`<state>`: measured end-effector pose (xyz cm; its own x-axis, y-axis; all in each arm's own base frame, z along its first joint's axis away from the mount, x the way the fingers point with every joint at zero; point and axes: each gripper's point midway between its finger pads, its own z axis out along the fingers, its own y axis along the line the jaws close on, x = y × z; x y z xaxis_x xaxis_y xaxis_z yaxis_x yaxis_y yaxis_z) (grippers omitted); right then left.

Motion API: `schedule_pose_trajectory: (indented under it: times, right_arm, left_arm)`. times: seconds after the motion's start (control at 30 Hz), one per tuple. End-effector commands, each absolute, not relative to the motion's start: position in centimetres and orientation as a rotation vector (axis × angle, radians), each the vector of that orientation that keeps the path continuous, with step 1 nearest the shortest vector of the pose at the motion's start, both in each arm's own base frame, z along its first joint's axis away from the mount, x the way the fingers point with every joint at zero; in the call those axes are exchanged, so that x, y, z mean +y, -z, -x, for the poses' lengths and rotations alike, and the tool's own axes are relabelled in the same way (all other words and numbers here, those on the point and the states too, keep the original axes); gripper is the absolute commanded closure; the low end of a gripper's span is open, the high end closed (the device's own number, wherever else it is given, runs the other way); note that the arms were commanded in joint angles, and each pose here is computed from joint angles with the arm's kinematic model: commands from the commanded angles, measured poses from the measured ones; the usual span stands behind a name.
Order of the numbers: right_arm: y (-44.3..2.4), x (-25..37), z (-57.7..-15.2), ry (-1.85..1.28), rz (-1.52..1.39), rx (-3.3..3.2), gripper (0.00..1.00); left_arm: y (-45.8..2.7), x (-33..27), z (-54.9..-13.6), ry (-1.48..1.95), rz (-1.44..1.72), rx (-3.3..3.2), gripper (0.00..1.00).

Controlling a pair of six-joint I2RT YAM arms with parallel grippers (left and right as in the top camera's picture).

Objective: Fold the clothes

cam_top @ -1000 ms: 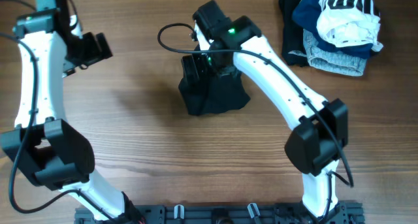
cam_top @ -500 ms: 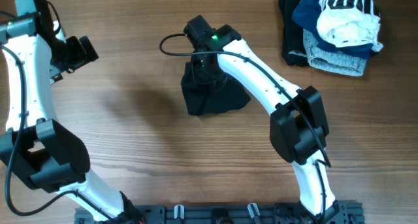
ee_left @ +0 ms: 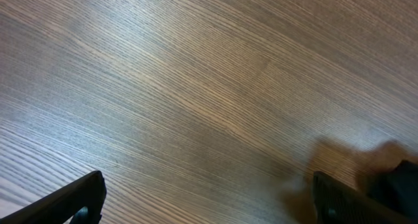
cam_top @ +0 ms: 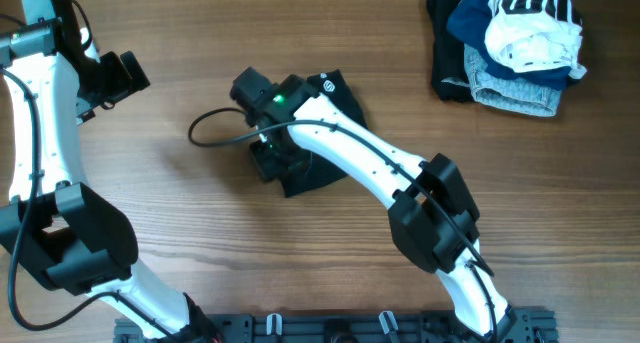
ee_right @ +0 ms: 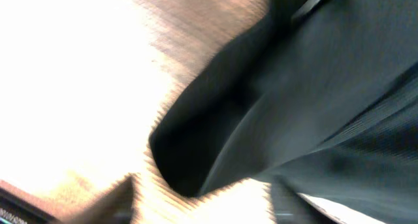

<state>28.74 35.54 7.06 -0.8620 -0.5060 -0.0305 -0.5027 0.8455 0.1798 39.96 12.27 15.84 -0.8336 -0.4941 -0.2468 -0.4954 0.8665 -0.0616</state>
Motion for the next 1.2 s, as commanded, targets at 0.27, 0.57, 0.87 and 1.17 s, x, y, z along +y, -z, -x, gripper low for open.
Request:
schedule_pose_trajectory:
  times: [0.27,0.57,0.87,1.17]
  right_arm:
    - [-11.5,30.0,-34.6,0.346,-0.704,-3.134,0.0]
    - [-8.1,23.9,-33.7,0.21,-0.475,-3.018,0.01]
    - [-2.8,22.5,-32.8,0.143,-0.373,-3.016,0.04]
    - [0.3,17.3,-39.7,-0.057,-0.455,-3.265,0.04]
  left_arm:
    - [-15.6,12.4,-40.0,-0.012,0.77,2.78,0.0]
    - [-15.6,12.4,-40.0,-0.012,0.77,2.777,0.0]
    - [-15.6,12.4,-40.0,-0.012,0.77,2.777,0.0]
    - [-15.6,12.4,-40.0,-0.012,0.769,2.777,0.0]
